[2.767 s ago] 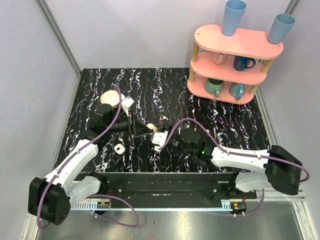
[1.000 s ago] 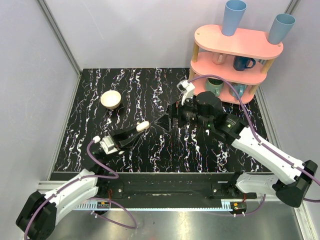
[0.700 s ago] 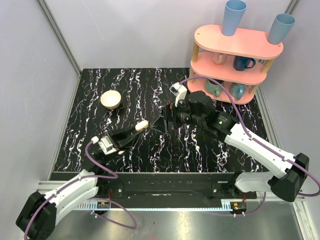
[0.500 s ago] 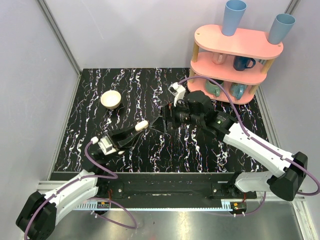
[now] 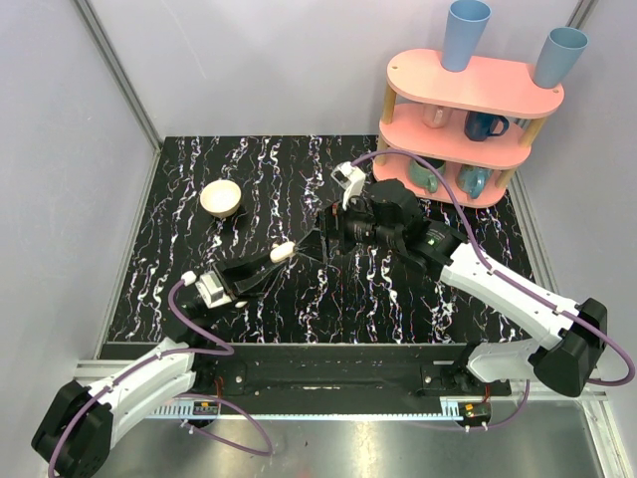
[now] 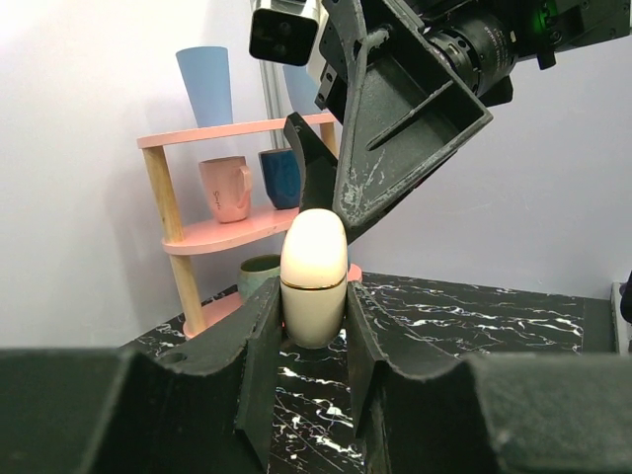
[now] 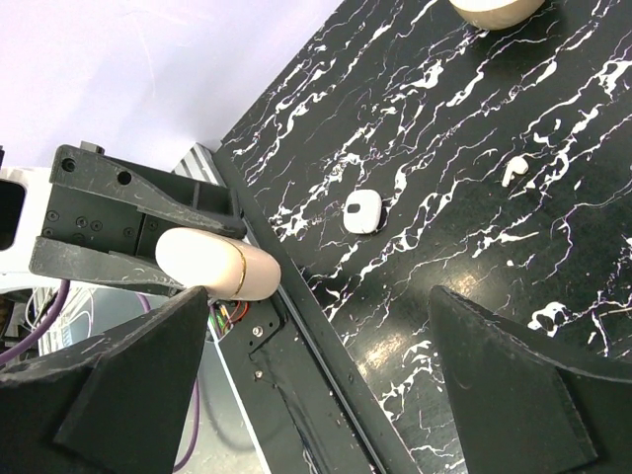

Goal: Insert the wireless bluetooth earbuds into the charging case
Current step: Open the charging case.

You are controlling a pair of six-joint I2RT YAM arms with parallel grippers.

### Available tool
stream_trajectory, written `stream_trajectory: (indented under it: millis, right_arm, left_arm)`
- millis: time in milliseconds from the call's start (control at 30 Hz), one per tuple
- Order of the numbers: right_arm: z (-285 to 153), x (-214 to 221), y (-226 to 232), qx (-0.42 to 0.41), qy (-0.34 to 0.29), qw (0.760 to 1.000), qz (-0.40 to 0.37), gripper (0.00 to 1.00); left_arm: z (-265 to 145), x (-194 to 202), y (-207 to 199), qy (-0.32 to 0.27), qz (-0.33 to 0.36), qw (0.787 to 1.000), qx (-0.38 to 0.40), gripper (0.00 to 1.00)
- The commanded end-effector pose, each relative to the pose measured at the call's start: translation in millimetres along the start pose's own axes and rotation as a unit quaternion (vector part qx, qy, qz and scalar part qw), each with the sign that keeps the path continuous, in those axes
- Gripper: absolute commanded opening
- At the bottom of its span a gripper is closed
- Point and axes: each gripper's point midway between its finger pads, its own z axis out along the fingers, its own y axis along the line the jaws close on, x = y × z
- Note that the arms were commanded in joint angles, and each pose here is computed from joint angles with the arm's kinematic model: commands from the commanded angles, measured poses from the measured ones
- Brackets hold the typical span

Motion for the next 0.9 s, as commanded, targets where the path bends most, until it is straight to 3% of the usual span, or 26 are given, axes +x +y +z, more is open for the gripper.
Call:
stream_trajectory:
  millis: [0,500,867]
  right_arm:
    - [-3,-19,14,-0.021,-0.036,0.999,-0.013,1.0]
    - [-4,-2,36,-0.076,-0.008,0.995,-0.057,1.0]
    - [6,3,21,-0.022,-0.012,0.997,-0.067,0.99]
  left_arm:
    - [-6,-20,-18,-0.05,0.011,0.998,0.041,0.0]
    - [-4,-25,-15,-0.059,0.011,0.998,0.031,0.0]
    - [-3,-30,-21,-0.065,0.009,0.997,0.048,0.0]
